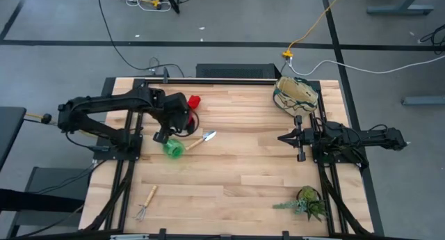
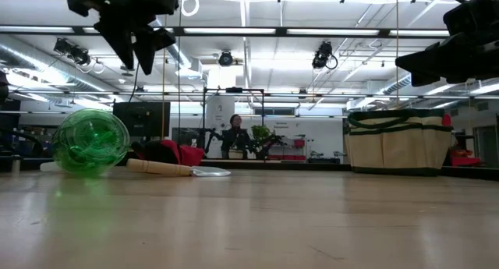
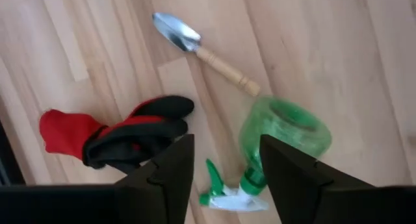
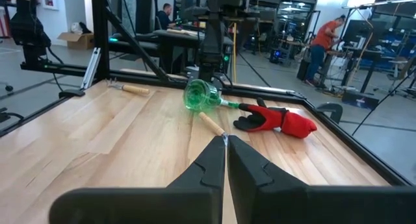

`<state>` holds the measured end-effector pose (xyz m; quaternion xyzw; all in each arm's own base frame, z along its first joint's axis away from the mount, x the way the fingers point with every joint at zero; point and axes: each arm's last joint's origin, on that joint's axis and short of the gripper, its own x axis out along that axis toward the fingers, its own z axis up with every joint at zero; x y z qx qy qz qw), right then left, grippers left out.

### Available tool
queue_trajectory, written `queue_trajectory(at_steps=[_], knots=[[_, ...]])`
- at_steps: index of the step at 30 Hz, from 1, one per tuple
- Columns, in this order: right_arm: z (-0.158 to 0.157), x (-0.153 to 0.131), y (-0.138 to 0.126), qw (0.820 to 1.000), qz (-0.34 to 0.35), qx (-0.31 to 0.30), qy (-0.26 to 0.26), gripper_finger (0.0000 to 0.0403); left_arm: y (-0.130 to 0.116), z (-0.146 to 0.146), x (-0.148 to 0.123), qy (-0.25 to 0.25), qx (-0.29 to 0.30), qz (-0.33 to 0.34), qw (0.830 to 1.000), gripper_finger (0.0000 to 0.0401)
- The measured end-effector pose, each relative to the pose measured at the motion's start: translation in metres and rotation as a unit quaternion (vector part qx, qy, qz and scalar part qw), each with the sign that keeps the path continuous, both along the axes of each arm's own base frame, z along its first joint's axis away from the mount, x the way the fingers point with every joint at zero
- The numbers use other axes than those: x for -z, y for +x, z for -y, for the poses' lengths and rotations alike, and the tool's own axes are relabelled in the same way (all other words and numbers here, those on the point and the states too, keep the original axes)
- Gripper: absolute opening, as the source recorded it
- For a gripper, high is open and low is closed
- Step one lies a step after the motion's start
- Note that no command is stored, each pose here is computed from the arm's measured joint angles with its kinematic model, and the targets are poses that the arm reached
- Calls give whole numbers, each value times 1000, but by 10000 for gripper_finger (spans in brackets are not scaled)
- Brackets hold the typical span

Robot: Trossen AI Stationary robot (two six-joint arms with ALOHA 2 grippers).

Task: Pick & Place Garden tools in Gardening bag
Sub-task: Put the green spray bottle into the gardening bag

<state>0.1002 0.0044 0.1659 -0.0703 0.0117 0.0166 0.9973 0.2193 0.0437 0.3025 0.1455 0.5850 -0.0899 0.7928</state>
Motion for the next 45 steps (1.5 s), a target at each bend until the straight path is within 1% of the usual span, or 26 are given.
queue_trajectory(at_steps=[2,7,11,13,16,18,37,45], knots=[[0,0,0,1000,0,0,0,23,-1,-2,4,2,4,-4,1000,203],[0,0,0,1000,-1,0,0,23,-6,-2,22,-5,6,-39,999,228],[0,0,0,1000,0,0,0,23,-10,-1,36,-24,11,-59,998,240],[0,0,0,1000,-1,0,0,23,-12,0,43,-30,23,-70,997,243],[0,0,0,1000,-1,0,0,23,-15,1,51,-28,47,-84,995,245],[0,0,0,1000,-1,0,0,23,-17,1,55,-29,53,-90,994,245],[0,0,0,1000,-1,0,0,23,-32,1,86,-43,44,-148,987,243],[0,0,0,1000,-1,0,0,23,-35,0,94,-47,37,-155,986,241]])
